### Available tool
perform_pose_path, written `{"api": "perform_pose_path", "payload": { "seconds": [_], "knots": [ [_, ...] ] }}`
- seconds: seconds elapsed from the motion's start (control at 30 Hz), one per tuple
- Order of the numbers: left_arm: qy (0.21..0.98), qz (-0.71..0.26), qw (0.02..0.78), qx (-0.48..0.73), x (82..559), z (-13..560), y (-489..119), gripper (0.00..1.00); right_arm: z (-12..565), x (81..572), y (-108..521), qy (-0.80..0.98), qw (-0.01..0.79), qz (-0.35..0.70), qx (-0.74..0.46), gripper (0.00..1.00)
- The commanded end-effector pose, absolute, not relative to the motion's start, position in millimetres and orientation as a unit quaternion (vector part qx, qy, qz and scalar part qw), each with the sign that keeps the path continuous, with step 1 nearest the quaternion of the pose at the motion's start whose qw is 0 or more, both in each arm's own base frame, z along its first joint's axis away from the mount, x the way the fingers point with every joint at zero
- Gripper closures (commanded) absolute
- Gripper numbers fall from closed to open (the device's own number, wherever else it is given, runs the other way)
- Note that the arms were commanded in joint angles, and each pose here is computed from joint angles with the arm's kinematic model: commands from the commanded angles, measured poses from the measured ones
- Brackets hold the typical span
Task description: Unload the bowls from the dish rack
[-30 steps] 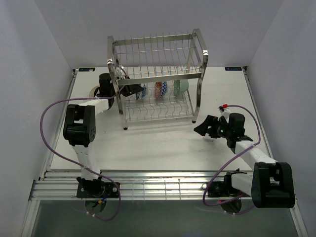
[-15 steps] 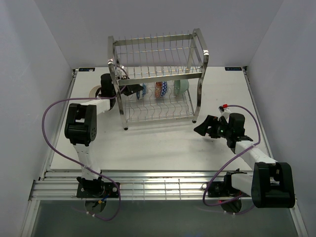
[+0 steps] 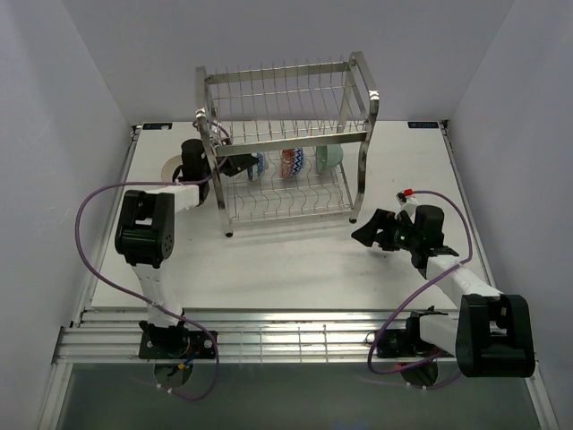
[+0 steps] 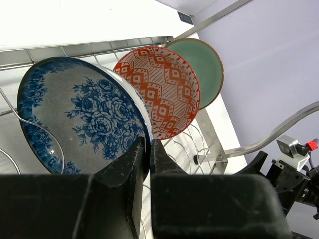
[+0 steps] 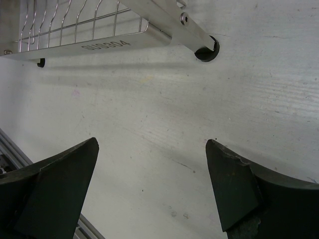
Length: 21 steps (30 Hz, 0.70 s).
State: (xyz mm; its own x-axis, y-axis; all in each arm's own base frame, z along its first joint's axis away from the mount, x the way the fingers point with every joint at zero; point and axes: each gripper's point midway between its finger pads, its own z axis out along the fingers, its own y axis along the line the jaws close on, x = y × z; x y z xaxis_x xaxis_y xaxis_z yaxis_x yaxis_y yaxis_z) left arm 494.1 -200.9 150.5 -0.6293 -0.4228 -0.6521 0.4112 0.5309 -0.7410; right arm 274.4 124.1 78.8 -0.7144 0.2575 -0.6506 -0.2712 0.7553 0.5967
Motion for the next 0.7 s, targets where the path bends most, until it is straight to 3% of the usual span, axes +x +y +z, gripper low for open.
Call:
{"api": "perform_pose_path", "payload": {
  "seconds": [0.0, 0.67],
  "knots": [
    [0.751, -0.511, 0.418, -0.005, 474.6, 163.1, -213.7, 1.00, 84.6, 278.6, 124.9, 0.850, 0.396, 0.348, -0.021, 0.06],
    [0.678, -0.593, 0.434, -0.016, 458.1, 187.1, -202.3, 1.00, 82.2, 279.1, 123.8, 0.853, 0.393, 0.344, -0.021, 0.04]
  ]
}}
